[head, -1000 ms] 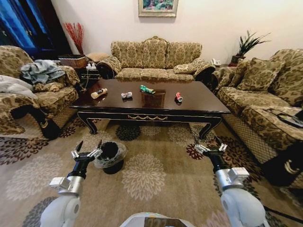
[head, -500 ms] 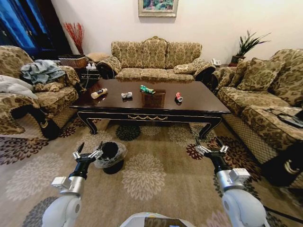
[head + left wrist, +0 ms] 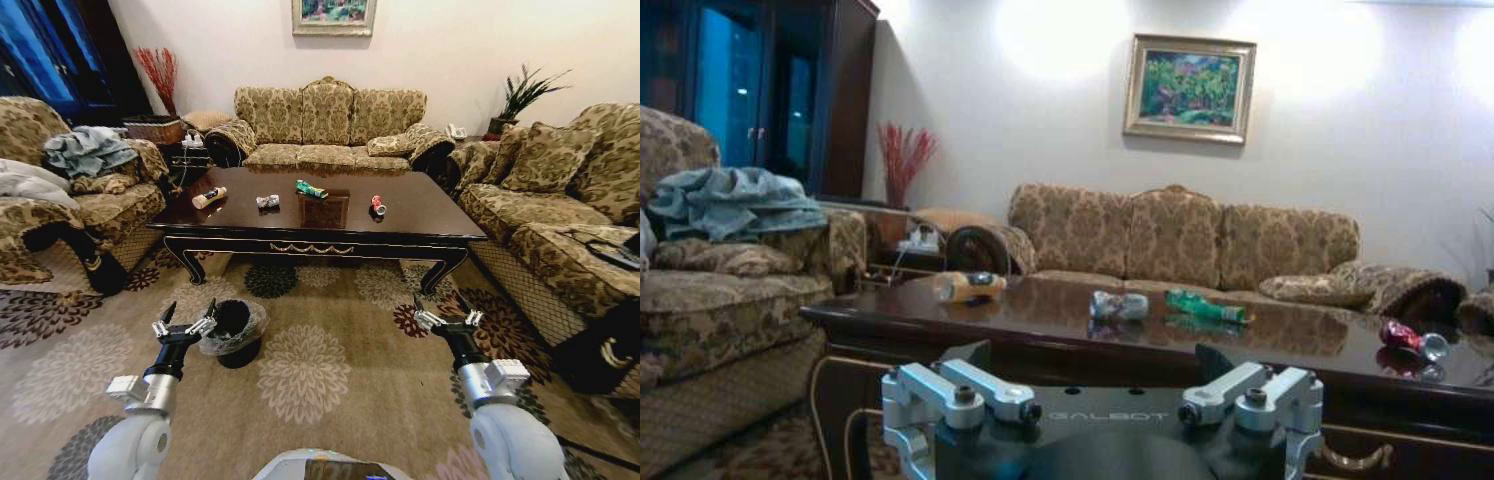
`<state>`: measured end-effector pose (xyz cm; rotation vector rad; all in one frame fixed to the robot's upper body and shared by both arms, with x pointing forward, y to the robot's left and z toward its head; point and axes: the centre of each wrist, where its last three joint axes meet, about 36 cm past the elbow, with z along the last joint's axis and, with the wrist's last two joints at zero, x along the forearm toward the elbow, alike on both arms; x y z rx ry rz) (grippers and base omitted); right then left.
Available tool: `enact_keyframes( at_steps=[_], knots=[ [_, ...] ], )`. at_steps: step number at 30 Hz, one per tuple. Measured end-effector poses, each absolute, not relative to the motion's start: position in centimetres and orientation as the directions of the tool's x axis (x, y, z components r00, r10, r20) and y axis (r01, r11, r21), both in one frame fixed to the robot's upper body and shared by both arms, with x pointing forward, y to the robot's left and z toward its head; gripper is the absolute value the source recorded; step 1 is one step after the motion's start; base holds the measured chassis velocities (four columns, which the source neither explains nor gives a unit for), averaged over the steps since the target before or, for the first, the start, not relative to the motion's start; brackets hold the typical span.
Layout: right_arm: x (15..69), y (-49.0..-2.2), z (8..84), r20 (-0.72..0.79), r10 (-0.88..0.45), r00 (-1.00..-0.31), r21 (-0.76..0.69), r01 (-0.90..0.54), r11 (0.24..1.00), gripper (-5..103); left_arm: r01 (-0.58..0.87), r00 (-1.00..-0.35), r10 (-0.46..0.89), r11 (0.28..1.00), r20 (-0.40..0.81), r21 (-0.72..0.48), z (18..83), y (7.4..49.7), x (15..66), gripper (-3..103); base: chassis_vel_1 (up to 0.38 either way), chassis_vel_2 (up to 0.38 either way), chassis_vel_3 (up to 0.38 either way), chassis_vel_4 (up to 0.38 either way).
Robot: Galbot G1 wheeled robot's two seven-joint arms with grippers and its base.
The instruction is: Move to the front of the table and place the trash on the table into the trash bin.
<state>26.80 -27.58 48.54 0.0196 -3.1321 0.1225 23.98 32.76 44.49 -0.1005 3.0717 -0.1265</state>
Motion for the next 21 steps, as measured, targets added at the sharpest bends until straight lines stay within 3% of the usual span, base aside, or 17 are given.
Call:
enact_keyframes(
  at_steps=[14,21],
  knots=[
    [26.49,-27.14,48.79,0.021,-0.018,-1.000,-0.128,-0.021,0.992,100,-0.056,-0.995,-0.062,0.996,-0.080,-0.071,44.42,32.27,23.47,100,0.019,0.014,-0.020,-0.019],
    [26.76,-26.66,48.71,0.016,-0.030,-0.999,-0.126,-0.032,0.992,100,-0.060,-0.994,-0.066,0.996,-0.087,-0.069,44.35,32.26,23.23,100,0.186,0.147,-0.171,-0.168]
  ],
)
